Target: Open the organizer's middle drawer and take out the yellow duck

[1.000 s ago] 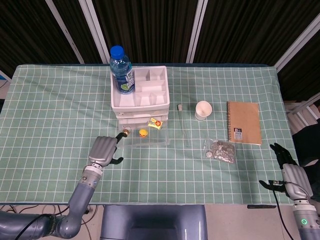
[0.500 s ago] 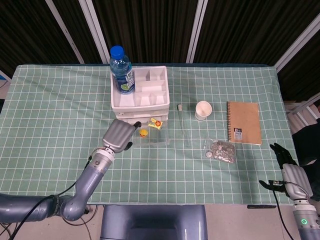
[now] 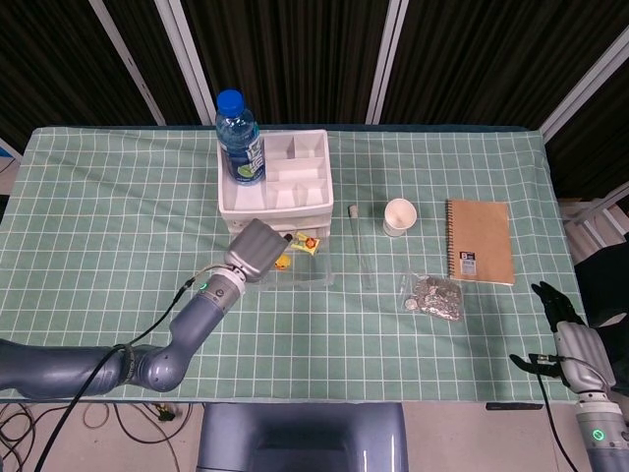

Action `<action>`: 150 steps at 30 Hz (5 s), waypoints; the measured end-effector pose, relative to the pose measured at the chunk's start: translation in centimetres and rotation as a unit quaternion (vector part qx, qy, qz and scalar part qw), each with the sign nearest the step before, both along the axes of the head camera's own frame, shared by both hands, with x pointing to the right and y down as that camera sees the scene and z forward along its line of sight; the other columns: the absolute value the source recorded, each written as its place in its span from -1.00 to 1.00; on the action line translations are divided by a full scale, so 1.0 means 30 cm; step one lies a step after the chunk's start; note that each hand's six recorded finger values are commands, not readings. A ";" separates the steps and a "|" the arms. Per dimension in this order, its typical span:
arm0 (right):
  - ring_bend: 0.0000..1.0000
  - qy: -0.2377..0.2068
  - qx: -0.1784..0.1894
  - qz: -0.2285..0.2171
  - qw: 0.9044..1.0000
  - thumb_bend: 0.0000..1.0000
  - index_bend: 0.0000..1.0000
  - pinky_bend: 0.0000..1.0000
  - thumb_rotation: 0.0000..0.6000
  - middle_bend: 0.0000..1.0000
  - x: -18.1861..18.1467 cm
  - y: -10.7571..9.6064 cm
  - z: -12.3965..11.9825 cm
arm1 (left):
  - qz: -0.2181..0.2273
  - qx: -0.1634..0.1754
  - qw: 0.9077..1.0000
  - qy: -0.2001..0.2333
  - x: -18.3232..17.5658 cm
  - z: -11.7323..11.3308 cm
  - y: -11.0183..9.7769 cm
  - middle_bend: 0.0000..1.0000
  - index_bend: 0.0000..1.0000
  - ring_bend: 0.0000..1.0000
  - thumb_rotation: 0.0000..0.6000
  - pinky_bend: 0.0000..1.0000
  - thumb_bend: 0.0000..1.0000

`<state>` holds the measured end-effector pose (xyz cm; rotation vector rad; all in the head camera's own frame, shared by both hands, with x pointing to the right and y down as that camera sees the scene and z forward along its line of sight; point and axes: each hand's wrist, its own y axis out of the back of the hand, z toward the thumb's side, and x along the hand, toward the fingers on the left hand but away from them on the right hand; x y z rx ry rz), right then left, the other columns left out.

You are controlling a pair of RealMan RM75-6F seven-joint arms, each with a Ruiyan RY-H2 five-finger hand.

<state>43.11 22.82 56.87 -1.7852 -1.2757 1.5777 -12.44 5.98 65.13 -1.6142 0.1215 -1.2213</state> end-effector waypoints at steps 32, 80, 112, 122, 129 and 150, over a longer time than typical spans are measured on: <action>-1.00 -0.009 -0.004 0.010 1.000 -0.85 -1.00 -0.54 1.00 -1.00 0.003 0.000 -0.001 | 0.019 -0.008 0.999 -0.042 0.067 0.083 -0.001 1.00 -0.30 1.00 1.00 1.00 -0.52; -1.00 -0.019 -0.008 0.014 1.000 -0.85 -1.00 -0.54 1.00 -1.00 -0.001 0.003 0.001 | 0.006 -0.018 0.999 -0.026 0.087 0.116 0.018 1.00 0.07 1.00 1.00 1.00 -0.26; -1.00 -0.015 -0.003 0.011 1.000 -0.85 -1.00 -0.54 1.00 -1.00 -0.007 0.006 -0.005 | 0.051 -0.046 0.995 0.067 -0.042 -0.151 0.324 1.00 0.08 1.00 1.00 1.00 -0.24; -1.00 -0.016 -0.002 0.015 1.000 -0.84 -1.00 -0.54 1.00 -1.00 -0.005 0.005 -0.006 | 0.051 -0.059 0.997 0.023 -0.146 -0.011 0.395 1.00 0.08 1.00 1.00 1.00 -0.24; -1.00 -0.017 -0.004 0.017 1.000 -0.85 -1.00 -0.54 1.00 -1.00 -0.003 0.003 -0.004 | 0.055 -0.077 0.996 0.003 -0.175 0.071 0.444 1.00 0.04 1.00 1.00 1.00 -0.28; -1.00 -0.014 -0.002 0.014 1.000 -0.84 -1.00 -0.54 1.00 -1.00 -0.002 0.006 -0.006 | 0.047 -0.085 0.995 -0.003 -0.207 0.108 0.478 1.00 -0.33 1.00 1.00 1.00 -0.73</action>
